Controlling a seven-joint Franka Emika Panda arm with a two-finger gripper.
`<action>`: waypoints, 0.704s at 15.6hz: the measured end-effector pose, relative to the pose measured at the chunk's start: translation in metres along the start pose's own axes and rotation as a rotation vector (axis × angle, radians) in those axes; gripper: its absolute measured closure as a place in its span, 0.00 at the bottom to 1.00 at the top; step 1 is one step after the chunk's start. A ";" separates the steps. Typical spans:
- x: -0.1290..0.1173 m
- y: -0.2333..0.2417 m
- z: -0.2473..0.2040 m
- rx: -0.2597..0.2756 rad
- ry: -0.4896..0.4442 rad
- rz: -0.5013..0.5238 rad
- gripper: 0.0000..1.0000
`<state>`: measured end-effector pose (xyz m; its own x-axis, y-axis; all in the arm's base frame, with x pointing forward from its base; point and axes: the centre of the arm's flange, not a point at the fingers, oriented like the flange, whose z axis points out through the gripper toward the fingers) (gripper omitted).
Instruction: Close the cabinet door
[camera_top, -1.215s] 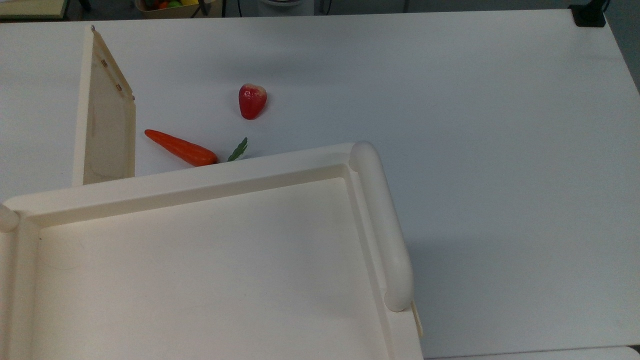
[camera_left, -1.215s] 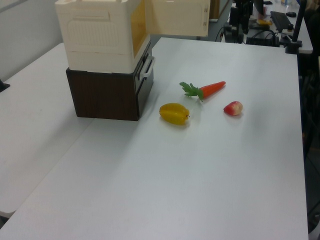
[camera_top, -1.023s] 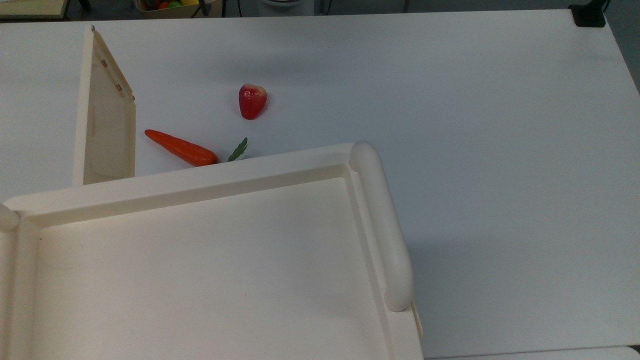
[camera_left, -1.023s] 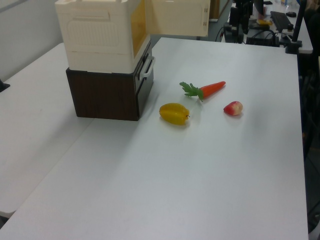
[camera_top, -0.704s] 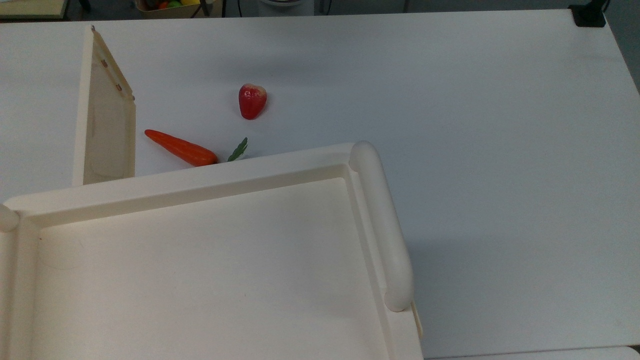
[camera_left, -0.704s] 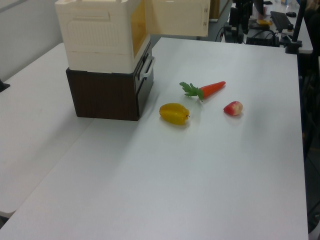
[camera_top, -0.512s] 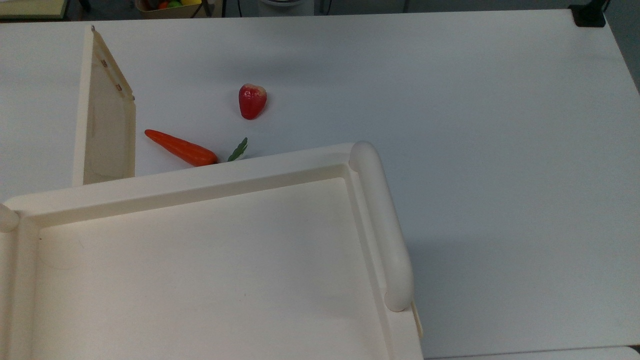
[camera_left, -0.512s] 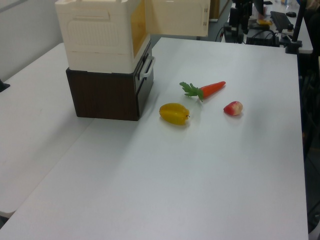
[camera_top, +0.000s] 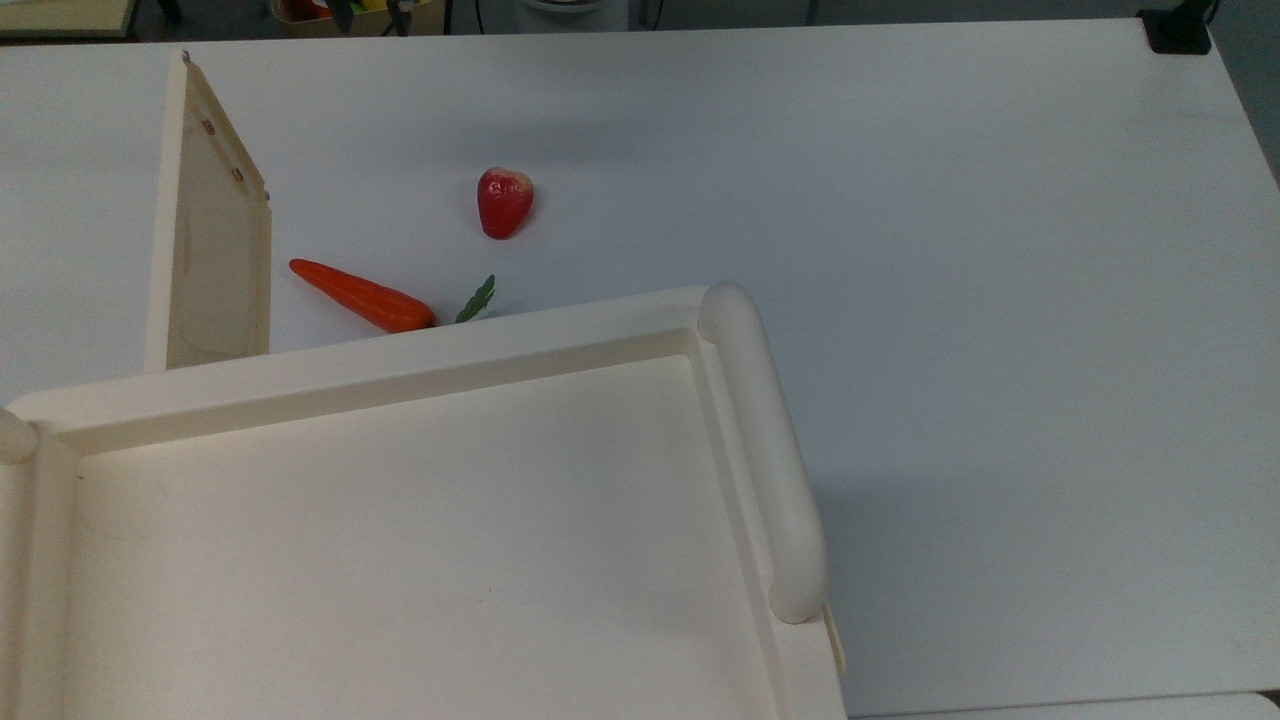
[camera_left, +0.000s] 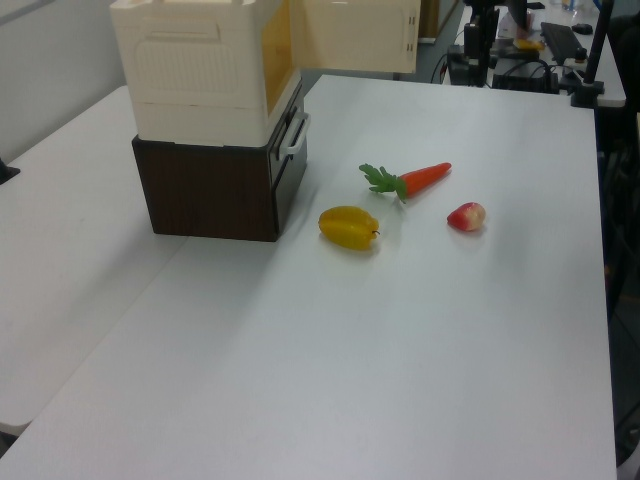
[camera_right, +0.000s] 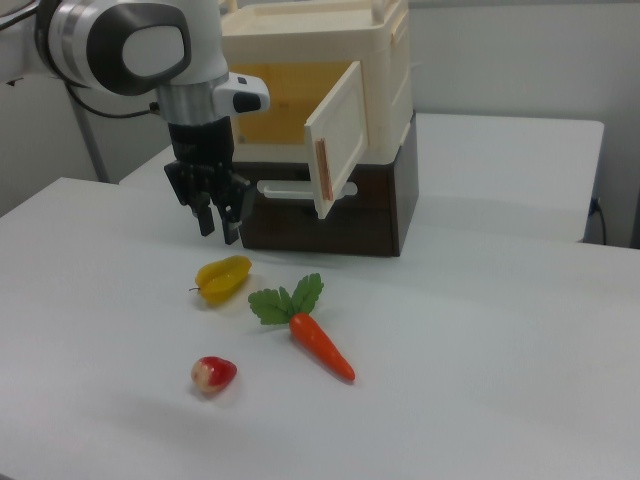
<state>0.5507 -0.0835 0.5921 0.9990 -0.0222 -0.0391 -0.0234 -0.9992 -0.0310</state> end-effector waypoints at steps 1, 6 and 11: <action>0.000 0.001 0.000 0.004 -0.001 -0.035 0.64; -0.001 0.021 -0.004 0.000 0.025 -0.190 0.99; 0.007 0.051 -0.008 -0.036 0.109 -0.297 0.99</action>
<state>0.5568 -0.1350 0.5980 0.9603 0.2692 0.0736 0.2692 -0.9630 0.0107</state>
